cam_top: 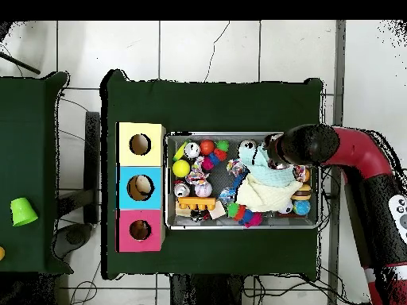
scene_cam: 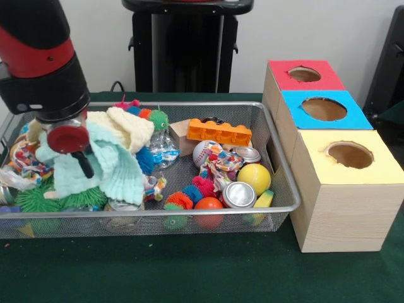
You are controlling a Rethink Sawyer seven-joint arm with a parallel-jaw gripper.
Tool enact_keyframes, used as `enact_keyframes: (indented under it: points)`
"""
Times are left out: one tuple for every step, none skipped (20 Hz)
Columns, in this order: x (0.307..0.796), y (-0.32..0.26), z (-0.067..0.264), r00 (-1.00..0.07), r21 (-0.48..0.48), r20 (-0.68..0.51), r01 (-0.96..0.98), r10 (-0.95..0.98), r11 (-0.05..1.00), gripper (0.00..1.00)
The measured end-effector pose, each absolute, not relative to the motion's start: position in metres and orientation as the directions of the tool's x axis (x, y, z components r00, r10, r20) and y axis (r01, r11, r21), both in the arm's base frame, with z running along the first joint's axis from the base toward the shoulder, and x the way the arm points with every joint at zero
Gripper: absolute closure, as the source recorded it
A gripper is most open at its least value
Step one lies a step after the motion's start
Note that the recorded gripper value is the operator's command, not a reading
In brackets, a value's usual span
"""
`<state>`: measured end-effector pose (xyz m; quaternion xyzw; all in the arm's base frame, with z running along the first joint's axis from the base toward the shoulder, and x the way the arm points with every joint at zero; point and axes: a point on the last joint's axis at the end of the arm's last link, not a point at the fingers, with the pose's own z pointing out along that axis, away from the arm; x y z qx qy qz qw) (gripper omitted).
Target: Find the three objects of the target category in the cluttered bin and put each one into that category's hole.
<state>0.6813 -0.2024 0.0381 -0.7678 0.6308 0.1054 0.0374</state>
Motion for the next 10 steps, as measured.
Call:
enact_keyframes:
  points:
    - [0.68, -0.2, 0.038, 0.186, 0.071, -0.209, -0.976, -0.96, -0.205, 0.0]
    - [0.679, -0.198, 0.037, 0.19, 0.066, -0.21, -0.976, -0.959, -0.208, 0.0]
    - [0.676, -0.188, 0.035, 0.202, 0.047, -0.217, -0.975, -0.955, -0.217, 0.0]
    - [0.674, -0.184, 0.034, 0.205, 0.042, -0.221, -0.975, -0.953, -0.22, 0.0]
    - [0.673, -0.181, 0.033, 0.208, 0.037, -0.225, -0.974, -0.952, -0.222, 0.0]
    - [0.669, -0.175, 0.03, 0.212, 0.029, -0.233, -0.974, -0.949, -0.225, 0.0]
    - [0.667, -0.172, 0.028, 0.214, 0.026, -0.238, -0.974, -0.947, -0.226, 0.0]
    - [0.664, -0.167, 0.026, 0.216, 0.022, -0.244, -0.973, -0.945, -0.228, 0.0]
    - [0.662, -0.165, 0.024, 0.217, 0.02, -0.248, -0.973, -0.944, -0.229, 0.0]
    - [0.658, -0.161, 0.02, 0.217, 0.021, -0.253, -0.973, -0.943, -0.23, 0.0]
